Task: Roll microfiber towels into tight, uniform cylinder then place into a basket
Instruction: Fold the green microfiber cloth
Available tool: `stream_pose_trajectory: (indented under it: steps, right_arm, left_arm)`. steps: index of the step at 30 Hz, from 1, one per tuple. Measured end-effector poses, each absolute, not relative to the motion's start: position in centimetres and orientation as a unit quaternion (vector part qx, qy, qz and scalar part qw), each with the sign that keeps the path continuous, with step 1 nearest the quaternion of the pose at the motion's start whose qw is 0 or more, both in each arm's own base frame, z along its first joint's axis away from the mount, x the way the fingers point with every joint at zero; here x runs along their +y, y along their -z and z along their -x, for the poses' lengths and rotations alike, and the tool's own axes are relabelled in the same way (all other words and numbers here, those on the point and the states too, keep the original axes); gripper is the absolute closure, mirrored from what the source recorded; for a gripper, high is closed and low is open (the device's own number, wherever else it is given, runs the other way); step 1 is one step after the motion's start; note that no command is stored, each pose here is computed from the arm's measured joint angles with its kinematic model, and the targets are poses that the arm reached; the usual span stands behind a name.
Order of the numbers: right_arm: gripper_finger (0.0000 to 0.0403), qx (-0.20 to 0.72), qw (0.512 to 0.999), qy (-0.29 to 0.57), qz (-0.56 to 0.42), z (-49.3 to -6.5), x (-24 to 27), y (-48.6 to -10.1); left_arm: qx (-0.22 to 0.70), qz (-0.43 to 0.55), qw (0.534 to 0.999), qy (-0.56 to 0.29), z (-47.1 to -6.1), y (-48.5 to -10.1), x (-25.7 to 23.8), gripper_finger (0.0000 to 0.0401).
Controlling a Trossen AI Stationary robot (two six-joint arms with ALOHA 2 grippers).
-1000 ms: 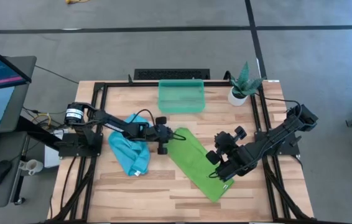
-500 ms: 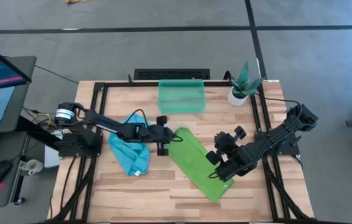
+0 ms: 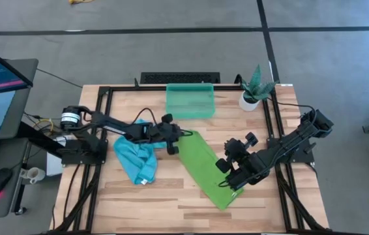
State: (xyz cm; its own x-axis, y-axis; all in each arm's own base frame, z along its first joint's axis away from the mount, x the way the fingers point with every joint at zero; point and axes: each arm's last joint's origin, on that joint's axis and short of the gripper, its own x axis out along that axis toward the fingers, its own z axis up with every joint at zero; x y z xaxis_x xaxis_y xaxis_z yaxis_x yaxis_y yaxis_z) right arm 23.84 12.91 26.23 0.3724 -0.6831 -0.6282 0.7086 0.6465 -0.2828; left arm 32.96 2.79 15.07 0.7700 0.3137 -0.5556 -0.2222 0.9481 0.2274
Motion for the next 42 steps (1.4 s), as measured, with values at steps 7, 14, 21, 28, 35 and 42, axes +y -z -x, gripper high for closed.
stream_pose_trajectory:
  steps: [7,14,21,28,35,42]
  right_arm:
    - [0.0333,0.370,0.828,0.420,-0.018,-23.8,12.9,-26.2]
    - [0.0333,0.366,0.831,0.417,-0.029,-24.0,13.0,-26.2]
    - [0.0333,0.367,0.832,0.416,-0.031,-24.0,13.1,-26.2]
    - [0.0333,0.367,0.830,0.418,-0.031,-24.1,12.9,-26.2]
    - [0.0333,0.374,0.827,0.419,-0.020,-24.5,12.3,-26.2]
    - [0.0333,0.388,0.821,0.417,-0.042,-24.8,12.1,-26.0]
  left_arm:
    - [0.329,-0.057,0.934,-0.129,-33.1,-13.7,2.8,0.0401]
    - [0.326,-0.046,0.935,-0.133,-33.1,-13.7,2.8,0.0381]
    - [0.326,-0.047,0.935,-0.133,-33.1,-13.7,2.8,0.0321]
    - [0.344,-0.115,0.918,-0.158,-33.1,-16.1,3.0,0.0269]
    - [0.310,-0.063,0.947,-0.048,-33.7,-20.1,0.3,0.0267]
    - [0.300,-0.030,0.953,0.042,-34.3,-17.2,-4.1,0.0273]
